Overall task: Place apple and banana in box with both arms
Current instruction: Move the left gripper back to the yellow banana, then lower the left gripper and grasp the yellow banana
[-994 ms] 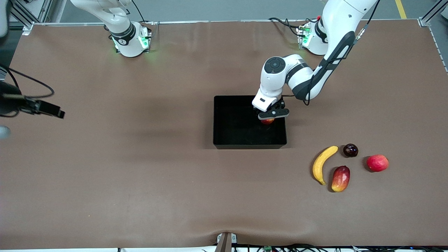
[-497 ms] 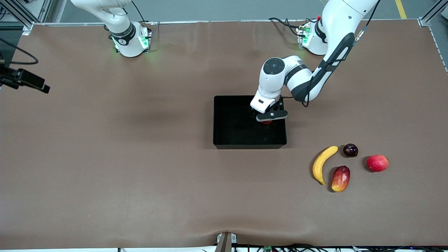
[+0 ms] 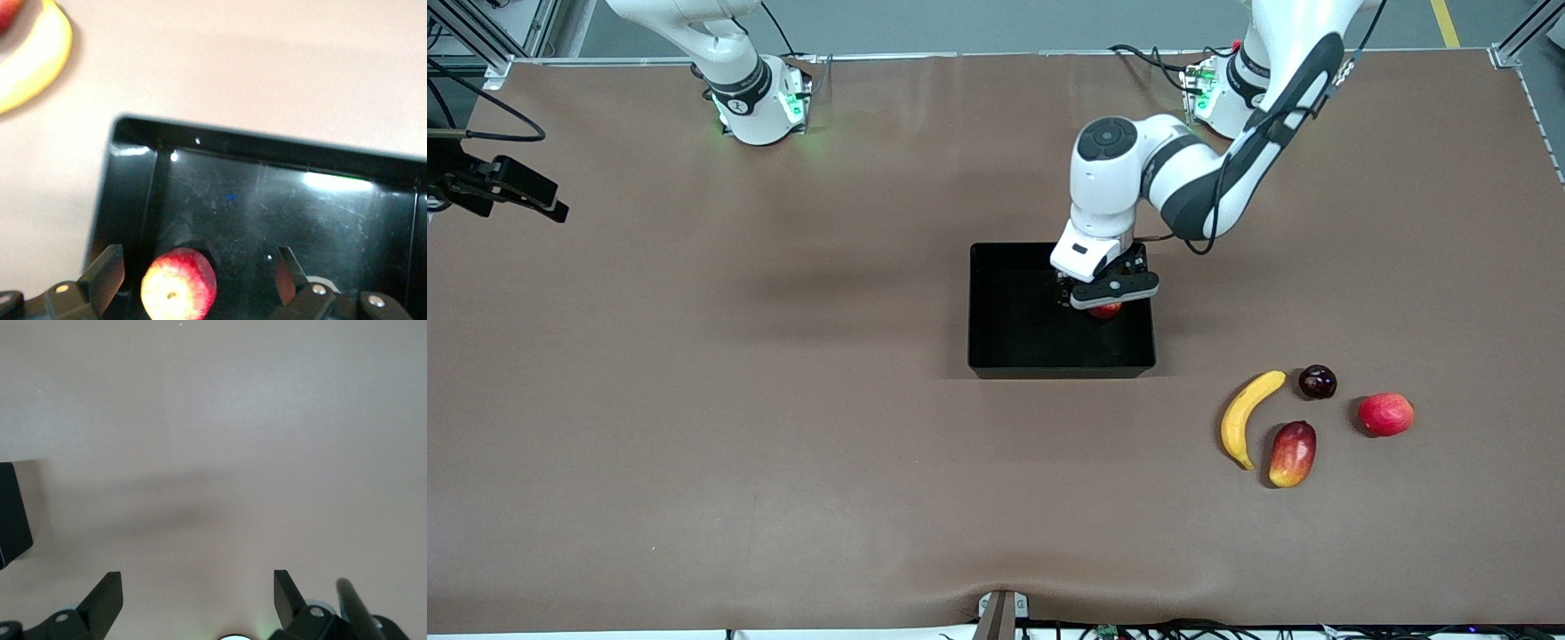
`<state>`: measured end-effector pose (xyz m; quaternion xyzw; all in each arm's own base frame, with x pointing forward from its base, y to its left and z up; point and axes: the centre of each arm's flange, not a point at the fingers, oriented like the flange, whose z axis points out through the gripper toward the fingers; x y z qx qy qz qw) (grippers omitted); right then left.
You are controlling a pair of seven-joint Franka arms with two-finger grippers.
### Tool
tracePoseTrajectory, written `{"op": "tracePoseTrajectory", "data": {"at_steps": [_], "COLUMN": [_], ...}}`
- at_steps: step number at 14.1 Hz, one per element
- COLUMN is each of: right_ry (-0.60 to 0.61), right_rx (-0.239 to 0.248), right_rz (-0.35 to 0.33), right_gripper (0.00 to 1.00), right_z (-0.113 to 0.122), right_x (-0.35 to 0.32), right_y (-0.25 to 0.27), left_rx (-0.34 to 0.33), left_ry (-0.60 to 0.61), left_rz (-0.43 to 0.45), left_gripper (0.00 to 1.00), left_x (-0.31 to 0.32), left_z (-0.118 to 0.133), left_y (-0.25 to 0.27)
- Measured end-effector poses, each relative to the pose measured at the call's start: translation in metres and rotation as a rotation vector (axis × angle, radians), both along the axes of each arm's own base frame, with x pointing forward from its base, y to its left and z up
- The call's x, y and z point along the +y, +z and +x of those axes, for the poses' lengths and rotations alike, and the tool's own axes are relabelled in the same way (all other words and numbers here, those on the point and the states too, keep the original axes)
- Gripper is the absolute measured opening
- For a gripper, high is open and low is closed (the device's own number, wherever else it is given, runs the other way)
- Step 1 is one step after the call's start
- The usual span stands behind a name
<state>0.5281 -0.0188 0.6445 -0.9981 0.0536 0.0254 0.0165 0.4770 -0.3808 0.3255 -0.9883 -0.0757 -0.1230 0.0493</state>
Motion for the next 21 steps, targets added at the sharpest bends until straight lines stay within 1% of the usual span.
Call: {"op": "tracePoseTrajectory", "data": {"at_steps": [3,6,8,10,13,16,18,21], "right_ry": [0.000,-0.002,-0.003,-0.003,0.000,0.001,-0.001,-0.003], "right_rx": [-0.007,-0.007,-0.007,-0.007,-0.007,-0.007,-0.007,-0.007], "right_rz": [-0.001,-0.003,-0.003,-0.002,-0.002,-0.003,-0.004,-0.005], "right_gripper": [1.00,1.00,1.00,1.00,1.00,1.00,1.00,1.00], "right_z": [0.000,0.000,0.000,0.000,0.000,0.000,0.000,0.000], "right_x": [-0.002,-0.004,-0.007,-0.008,-0.008,-0.008,-0.009,-0.010], "right_y": [0.001,0.001,0.001,0.001,0.001,0.001,0.001,0.001], "left_rx": [0.041,0.064,0.072,0.079,0.104,0.129,0.150,0.196], "left_ry": [-0.019,-0.047,-0.084,-0.129,-0.202,-0.283,-0.336,-0.375], "left_rz": [0.038,0.049,0.047,0.048,0.067,0.068,0.068,0.091], "left_gripper": [1.00,1.00,1.00,1.00,1.00,1.00,1.00,1.00], "left_x": [0.004,0.015,0.040,0.082,0.155,0.211,0.235,0.281], "left_z": [0.021,0.045,0.073,0.104,0.143,0.174,0.191,0.208], "left_y": [0.035,0.069,0.097,0.114,0.117,0.111,0.099,0.071]}}
